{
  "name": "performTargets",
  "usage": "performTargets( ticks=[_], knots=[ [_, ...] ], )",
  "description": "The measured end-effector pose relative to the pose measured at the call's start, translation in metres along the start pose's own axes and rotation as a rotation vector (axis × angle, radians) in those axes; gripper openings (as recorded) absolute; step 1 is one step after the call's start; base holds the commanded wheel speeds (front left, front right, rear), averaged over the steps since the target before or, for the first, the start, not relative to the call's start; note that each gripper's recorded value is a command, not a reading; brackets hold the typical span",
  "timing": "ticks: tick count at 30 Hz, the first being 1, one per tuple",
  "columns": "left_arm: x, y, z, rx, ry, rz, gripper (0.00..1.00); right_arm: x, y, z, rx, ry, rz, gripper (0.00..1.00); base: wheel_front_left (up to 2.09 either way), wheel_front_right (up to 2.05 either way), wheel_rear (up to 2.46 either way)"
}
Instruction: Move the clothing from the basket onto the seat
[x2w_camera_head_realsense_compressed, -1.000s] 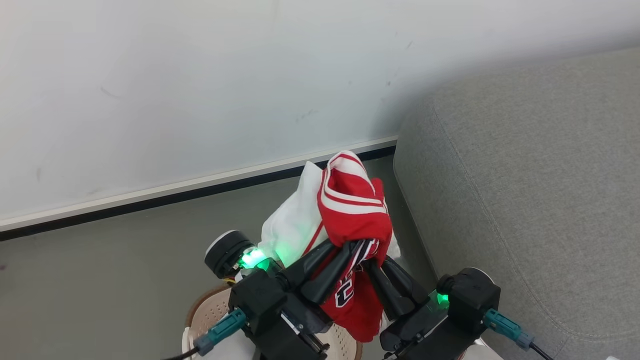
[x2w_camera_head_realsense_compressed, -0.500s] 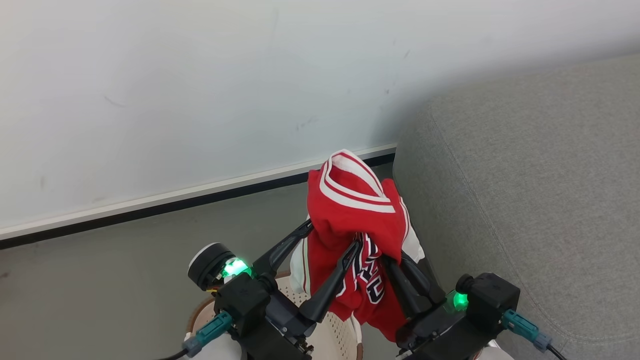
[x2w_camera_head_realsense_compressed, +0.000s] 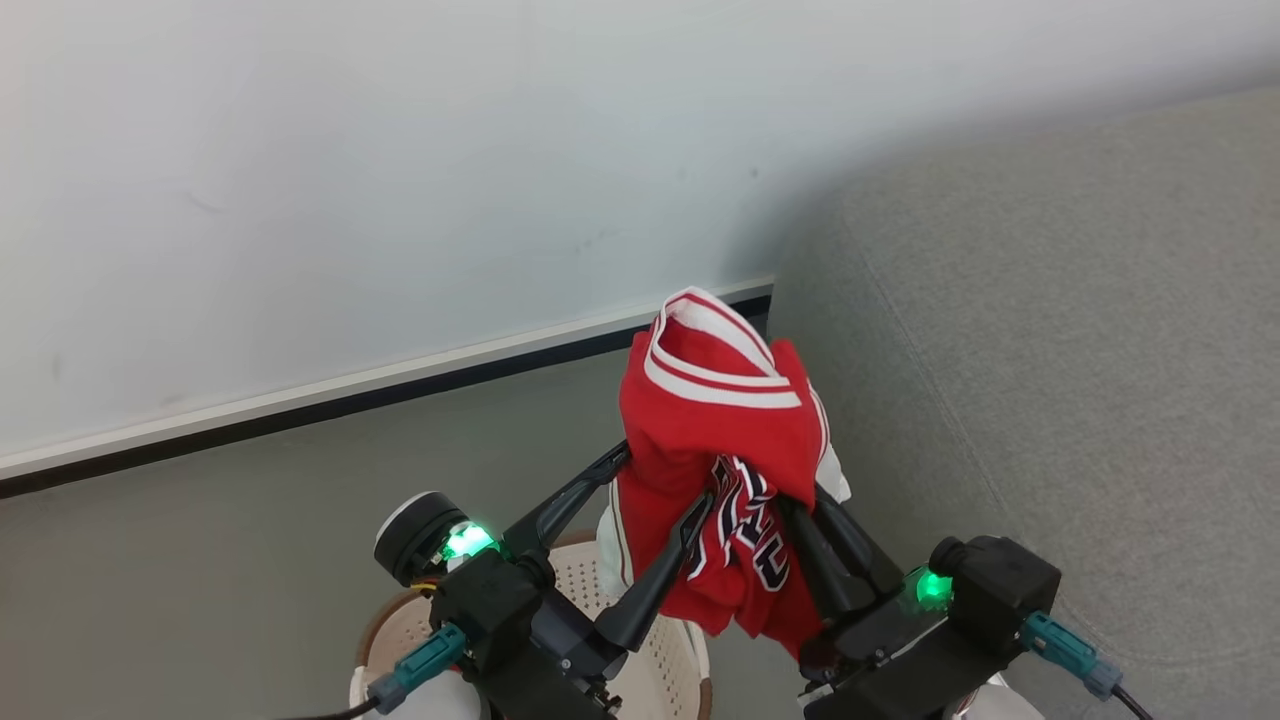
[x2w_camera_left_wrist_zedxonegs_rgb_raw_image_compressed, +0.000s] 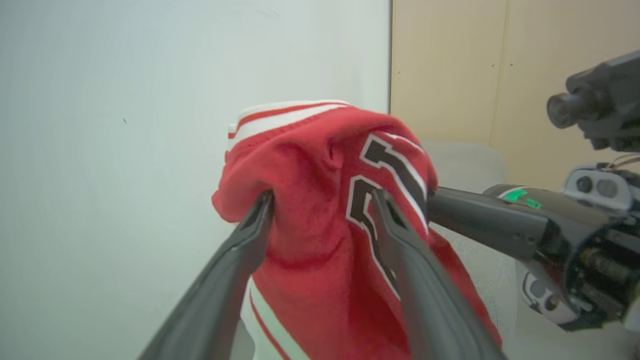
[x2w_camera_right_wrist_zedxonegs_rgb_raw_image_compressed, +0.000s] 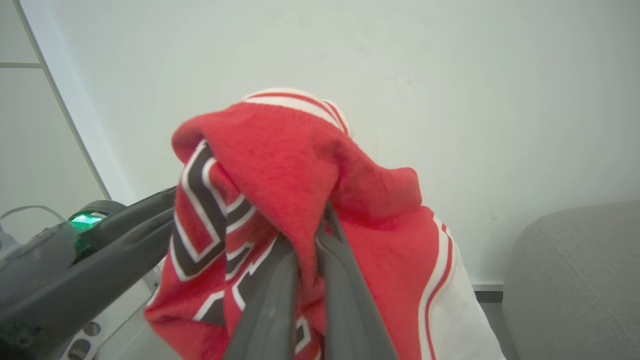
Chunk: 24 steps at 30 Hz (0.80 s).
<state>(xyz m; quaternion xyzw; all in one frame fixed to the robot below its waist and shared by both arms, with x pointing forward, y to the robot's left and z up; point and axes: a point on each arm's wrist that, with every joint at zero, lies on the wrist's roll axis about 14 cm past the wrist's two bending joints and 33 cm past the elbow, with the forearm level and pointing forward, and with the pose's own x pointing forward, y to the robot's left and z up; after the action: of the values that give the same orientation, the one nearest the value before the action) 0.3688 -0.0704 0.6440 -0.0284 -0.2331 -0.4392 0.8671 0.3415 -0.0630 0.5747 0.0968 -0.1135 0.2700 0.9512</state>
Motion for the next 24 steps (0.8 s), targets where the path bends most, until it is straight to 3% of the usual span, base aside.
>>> performTargets(
  ticks=[24],
  knots=[
    [0.047, -0.047, -0.054, -0.108, 0.028, -0.246, 1.00, -0.023, -0.072, 0.032, -0.080, -0.078, -0.278, 0.00, 0.00, 0.00, 0.00]
  ],
)
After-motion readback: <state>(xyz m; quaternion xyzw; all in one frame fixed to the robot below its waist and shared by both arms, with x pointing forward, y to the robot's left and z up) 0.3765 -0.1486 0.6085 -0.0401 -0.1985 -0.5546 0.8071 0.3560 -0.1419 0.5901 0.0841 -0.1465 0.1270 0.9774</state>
